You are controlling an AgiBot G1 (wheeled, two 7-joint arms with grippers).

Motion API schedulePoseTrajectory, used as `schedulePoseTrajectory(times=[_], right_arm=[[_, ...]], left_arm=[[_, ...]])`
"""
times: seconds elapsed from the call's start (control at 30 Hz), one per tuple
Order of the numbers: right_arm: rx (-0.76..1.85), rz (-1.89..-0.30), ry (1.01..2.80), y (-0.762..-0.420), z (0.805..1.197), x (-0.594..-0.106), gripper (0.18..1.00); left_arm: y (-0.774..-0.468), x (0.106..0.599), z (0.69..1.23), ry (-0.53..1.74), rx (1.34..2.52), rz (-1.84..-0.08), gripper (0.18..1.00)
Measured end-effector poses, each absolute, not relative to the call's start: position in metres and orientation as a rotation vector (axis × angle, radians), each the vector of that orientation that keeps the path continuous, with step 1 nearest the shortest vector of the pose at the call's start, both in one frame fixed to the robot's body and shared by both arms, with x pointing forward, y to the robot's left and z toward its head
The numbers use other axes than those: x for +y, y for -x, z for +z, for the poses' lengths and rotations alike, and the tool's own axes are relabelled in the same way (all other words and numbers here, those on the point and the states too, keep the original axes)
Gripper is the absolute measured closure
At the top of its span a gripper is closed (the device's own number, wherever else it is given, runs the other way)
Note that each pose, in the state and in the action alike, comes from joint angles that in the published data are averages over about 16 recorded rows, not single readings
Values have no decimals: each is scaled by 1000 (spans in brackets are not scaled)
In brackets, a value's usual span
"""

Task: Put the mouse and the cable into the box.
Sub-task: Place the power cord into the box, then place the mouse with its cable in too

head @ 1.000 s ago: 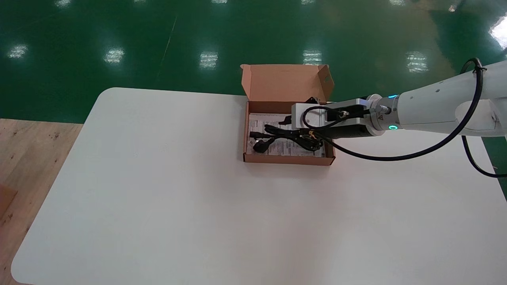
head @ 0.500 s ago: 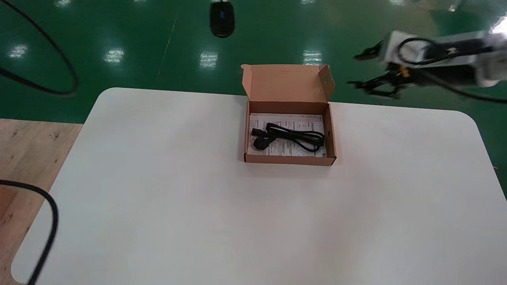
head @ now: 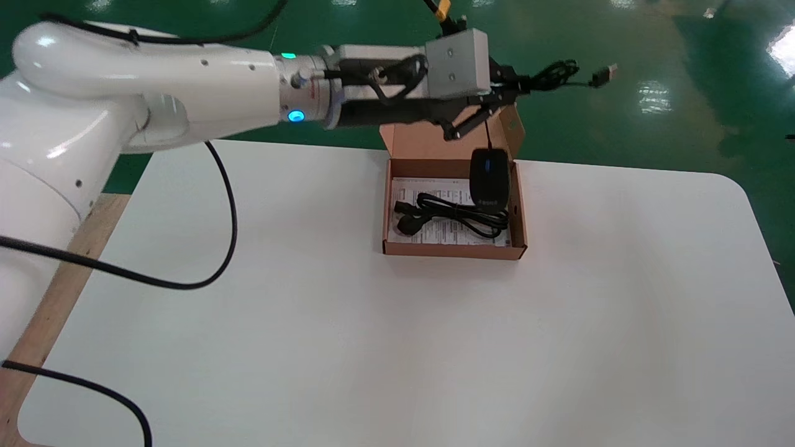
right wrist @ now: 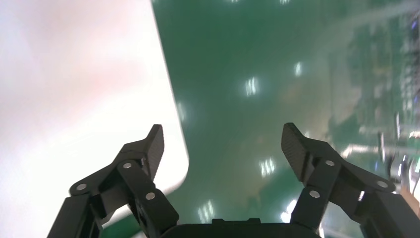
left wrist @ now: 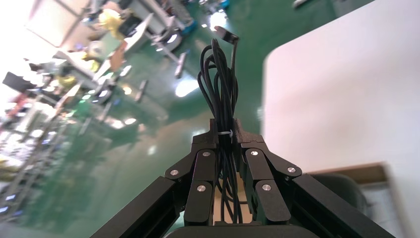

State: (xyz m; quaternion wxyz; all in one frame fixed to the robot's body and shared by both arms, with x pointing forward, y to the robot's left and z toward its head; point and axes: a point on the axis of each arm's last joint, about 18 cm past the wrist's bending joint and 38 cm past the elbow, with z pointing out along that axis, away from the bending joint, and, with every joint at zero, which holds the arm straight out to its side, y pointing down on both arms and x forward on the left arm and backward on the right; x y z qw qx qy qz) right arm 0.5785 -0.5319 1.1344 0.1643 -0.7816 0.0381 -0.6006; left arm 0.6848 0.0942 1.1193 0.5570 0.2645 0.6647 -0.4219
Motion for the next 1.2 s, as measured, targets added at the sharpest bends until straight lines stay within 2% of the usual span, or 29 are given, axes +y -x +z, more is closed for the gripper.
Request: schedulePoseTrajectory(times=[0.13,0.33,0.53,0.8,1.2], right_arm=[[176,-1701,2264,-556,1132,-555,310],[258,-1665,2308,-530,1128,-576,234],[303,-1619,2350,-513,1124,-586,195],[305,-1529,2397,-498,1119,-584,180],[289,-1420,2438,-493,1112,-574,179]], left_arm=[[-684,77,1095,-629,1619,-1030,953],[-689,64,1060,-582,1705,-1062,953],[-704,71,1027,-436,1807,-1093,953],[-727,96,1007,-203,1884,-1100,953],[-740,109,1016,-87,1864,-1048,950]])
